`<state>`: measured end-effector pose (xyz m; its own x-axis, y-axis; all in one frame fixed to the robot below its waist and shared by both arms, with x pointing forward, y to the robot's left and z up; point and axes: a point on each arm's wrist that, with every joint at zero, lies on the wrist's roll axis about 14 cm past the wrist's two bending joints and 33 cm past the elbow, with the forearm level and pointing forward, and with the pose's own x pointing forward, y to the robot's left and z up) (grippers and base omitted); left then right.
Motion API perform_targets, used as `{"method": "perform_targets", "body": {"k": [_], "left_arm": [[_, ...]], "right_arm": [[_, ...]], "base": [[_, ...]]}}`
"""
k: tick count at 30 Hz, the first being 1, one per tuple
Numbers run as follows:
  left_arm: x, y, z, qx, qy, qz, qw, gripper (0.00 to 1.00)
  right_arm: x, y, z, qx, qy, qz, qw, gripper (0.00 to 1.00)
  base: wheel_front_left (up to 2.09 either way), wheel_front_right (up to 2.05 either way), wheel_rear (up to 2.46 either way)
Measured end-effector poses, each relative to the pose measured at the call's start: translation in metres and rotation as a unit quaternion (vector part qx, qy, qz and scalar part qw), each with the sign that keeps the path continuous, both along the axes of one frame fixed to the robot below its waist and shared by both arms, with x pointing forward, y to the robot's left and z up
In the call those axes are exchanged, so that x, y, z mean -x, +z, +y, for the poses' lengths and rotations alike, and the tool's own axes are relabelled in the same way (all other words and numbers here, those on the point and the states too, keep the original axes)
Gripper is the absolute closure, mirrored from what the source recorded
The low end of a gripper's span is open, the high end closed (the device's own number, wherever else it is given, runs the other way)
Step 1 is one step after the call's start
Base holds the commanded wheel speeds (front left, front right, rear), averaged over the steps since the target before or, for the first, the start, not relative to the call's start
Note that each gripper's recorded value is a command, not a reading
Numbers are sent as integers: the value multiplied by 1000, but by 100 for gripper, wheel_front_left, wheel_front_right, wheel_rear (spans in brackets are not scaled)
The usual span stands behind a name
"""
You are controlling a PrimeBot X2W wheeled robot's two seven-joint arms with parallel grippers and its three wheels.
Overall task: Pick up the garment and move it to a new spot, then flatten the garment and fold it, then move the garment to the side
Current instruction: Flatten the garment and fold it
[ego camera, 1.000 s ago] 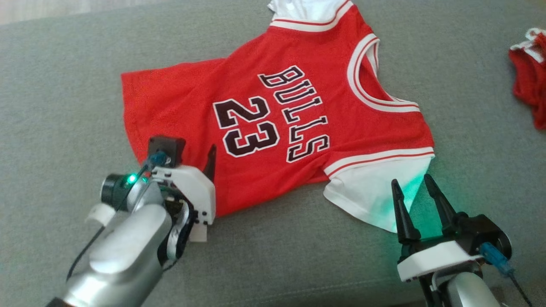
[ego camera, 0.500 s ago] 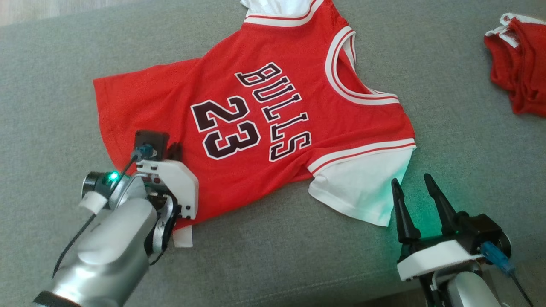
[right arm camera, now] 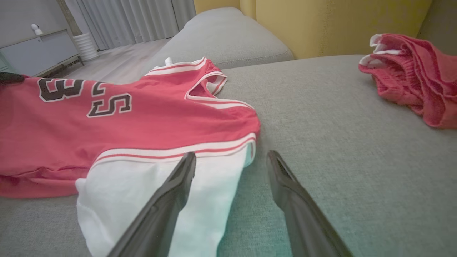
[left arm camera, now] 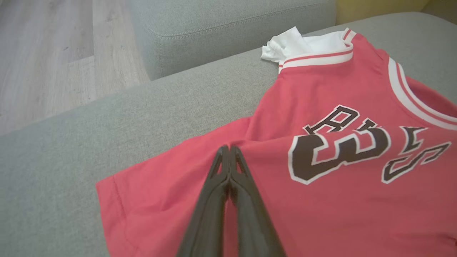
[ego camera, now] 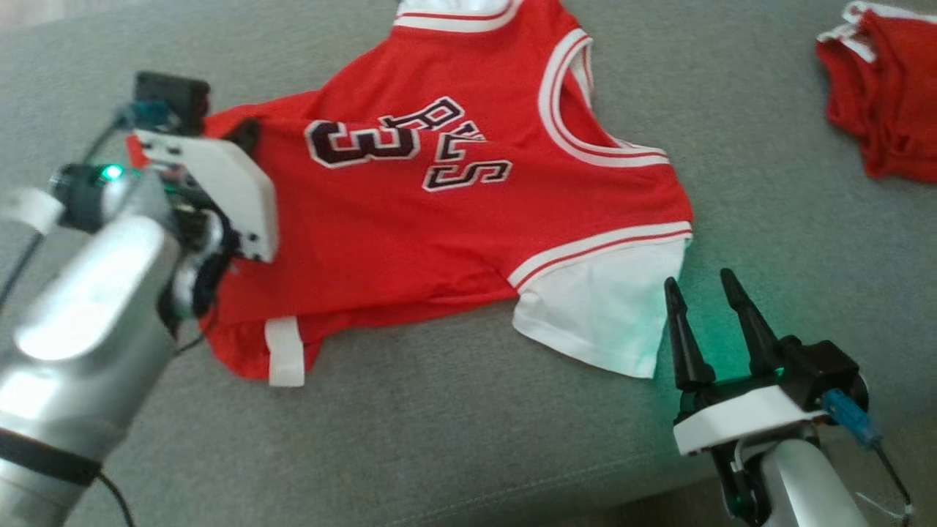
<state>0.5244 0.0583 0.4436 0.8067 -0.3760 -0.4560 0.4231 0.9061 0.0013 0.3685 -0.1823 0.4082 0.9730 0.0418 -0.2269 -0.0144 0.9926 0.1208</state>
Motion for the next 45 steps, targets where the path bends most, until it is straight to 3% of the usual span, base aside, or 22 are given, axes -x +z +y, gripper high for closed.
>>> {"method": "perform_targets", "body": {"k": [7,14,16,17,18,23,28,38,45], "left_arm": [[-2,-22,-2,-25,-29,35,999,100],[-20,-10,0,-12,-14,-33,999,100],[-30,2,0,1,-4,-60,998,44],[-34,9,0,6,-2,-79,997,11],[-38,15,1,10,2,-94,996,0],[-42,21,15,27,37,-102,994,0],[-31,31,31,88,96,-116,985,0],[87,-50,48,116,181,18,977,0],[92,-48,55,116,205,26,972,0]], "right_arm": [[11,0,-12,-9,-25,4,1000,0],[14,1,-17,-9,-34,4,999,0],[13,0,-17,-9,-33,5,999,0],[13,0,-16,-9,-32,4,999,0],[12,0,-16,-9,-31,5,999,0],[10,1,-11,-8,-23,3,1000,0],[9,4,-8,-7,-17,-3,1000,0],[8,-4,3,-3,2,8,1000,0],[3,-10,12,3,20,15,1000,0]], "base": [[0,0,0],[0,0,0],[0,0,0],[0,0,0],[0,0,0],[0,0,0],[0,0,0],[0,0,0],[0,0,0]]}}
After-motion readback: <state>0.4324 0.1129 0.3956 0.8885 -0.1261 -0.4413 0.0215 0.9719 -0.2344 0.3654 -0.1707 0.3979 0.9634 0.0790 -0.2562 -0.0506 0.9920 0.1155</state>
